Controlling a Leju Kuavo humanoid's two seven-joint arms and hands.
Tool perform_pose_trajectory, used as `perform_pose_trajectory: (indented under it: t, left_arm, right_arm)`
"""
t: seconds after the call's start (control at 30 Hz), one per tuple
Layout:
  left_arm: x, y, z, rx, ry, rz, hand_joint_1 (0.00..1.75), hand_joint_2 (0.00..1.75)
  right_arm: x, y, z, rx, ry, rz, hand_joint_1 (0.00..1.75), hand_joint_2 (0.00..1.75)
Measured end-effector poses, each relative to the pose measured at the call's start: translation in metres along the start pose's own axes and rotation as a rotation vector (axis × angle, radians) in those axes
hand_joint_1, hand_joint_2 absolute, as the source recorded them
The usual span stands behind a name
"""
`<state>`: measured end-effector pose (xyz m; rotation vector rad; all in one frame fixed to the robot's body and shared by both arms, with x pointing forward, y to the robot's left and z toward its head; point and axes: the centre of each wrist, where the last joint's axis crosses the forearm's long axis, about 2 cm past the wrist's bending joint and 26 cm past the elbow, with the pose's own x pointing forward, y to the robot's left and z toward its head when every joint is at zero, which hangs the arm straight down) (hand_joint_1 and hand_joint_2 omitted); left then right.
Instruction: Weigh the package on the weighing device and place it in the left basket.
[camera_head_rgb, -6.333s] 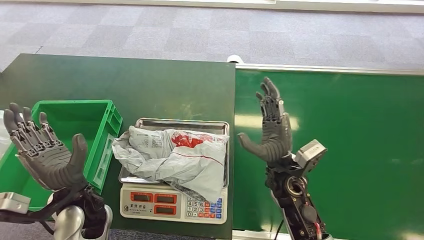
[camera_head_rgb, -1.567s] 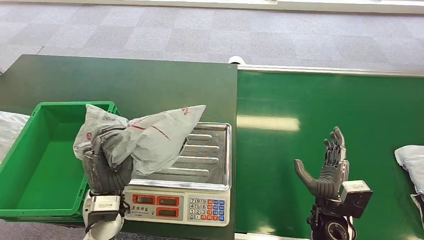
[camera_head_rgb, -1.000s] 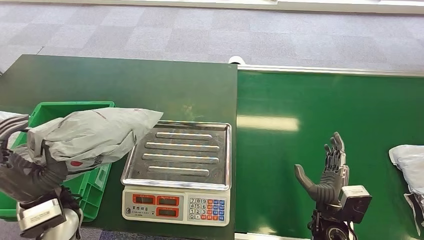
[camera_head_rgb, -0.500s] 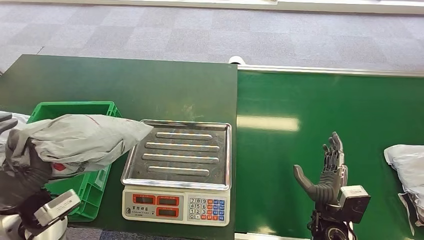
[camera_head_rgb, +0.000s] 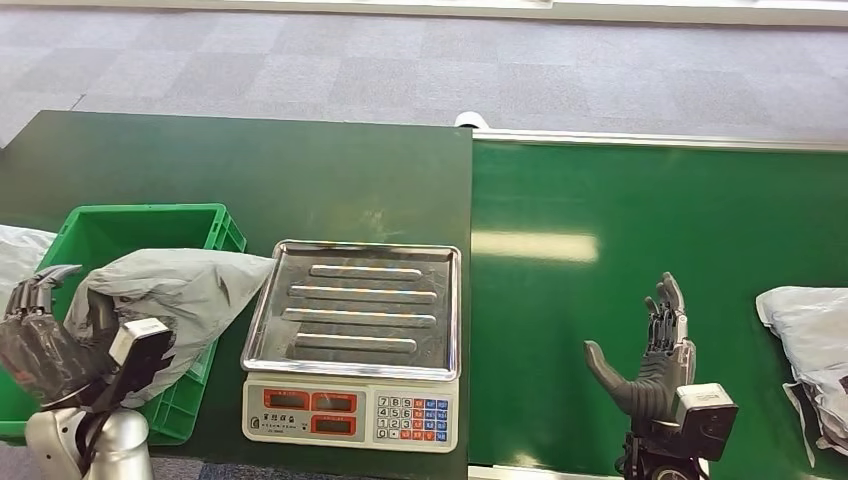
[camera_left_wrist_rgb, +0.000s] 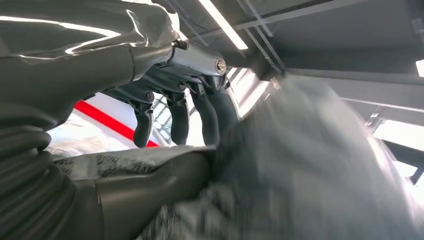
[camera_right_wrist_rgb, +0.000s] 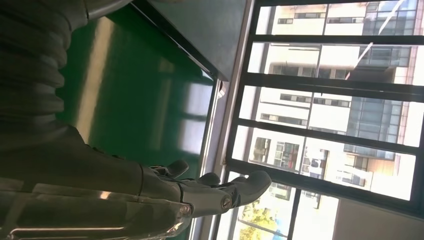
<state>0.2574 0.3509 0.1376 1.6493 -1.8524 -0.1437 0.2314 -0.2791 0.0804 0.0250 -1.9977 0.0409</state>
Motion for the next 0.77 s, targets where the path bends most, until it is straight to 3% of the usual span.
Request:
perform_pose_trajectory:
  t: [0.17,0.47,0.77]
  left_arm:
    - [-0.016,-0.003,0.009,-0.020,0.073,-0.032,1.75,1.75]
    - [-0.027,-0.004,0.012,-0.029,0.120,-0.065,1.75,1.75]
    - [-0.063,0.000,0.015,0.000,0.247,-0.119,1.75,1.75]
  right_arm:
    - [0.000,0.001,0.000,0.000,0.000,-0.001,0.00,1.75]
    - [0.000,0.002,-0.001,-0.002,-0.002,-0.004,0.00,1.75]
    - [0.001,0.001,-0.001,-0.006,-0.003,-0.004,0.00,1.75]
